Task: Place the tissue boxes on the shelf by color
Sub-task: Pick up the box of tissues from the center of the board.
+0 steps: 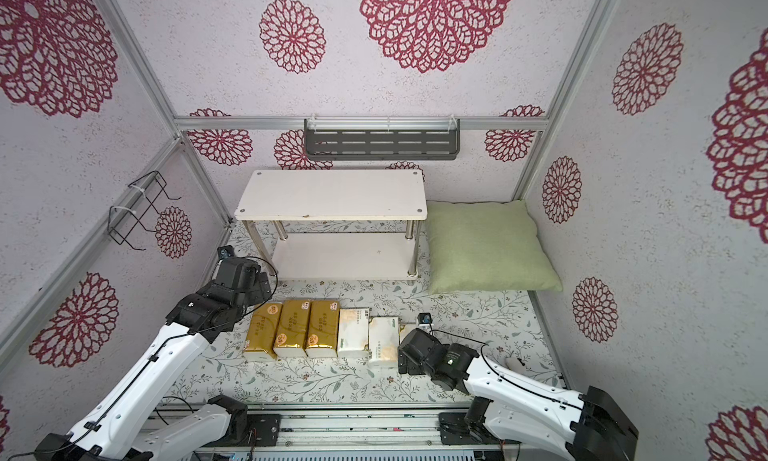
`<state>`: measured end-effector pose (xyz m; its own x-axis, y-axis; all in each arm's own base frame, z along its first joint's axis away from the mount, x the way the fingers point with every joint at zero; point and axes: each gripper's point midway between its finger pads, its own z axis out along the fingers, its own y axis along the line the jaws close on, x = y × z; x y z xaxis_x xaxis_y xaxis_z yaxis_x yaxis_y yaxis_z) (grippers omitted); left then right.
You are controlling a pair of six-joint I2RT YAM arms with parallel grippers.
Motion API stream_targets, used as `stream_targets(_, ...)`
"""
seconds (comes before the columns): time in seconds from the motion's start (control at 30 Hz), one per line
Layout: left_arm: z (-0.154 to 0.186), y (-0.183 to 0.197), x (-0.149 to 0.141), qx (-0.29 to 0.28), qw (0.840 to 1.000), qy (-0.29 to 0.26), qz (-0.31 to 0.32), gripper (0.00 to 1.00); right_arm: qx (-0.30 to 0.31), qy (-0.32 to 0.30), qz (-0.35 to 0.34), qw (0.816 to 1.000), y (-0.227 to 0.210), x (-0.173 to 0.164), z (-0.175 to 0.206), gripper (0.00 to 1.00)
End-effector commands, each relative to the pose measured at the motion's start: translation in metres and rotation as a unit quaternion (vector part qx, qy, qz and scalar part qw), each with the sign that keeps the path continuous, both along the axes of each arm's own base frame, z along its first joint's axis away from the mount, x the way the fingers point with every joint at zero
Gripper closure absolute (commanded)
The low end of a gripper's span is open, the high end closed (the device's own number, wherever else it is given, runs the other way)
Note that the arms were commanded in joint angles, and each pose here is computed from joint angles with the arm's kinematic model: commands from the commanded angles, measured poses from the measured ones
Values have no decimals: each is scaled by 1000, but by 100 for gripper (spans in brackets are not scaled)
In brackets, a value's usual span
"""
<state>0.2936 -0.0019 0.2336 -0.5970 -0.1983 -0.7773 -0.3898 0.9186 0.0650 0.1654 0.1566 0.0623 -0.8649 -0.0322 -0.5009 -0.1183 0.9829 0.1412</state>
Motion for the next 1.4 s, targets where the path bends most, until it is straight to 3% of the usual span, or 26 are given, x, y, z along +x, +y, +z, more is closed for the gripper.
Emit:
stream_targets(0.0,1,2,1,-4,1000,-4,3,3,-4,-10,-17,1000,-2,4,-4,1)
stream_targets(0.43,0,4,1,-1,1000,-2,9,3,-16,-46,-58,997,-23,24,-9,2)
stream_targets(0.93,3,9,-3,5,1000,-8,23,3,-6,-63,-33,997,-26,54,12,1)
stream_targets(1.37,5,7,0,2,1000,-9,16,3,-9,-44,-74,996,-30,38,19,1)
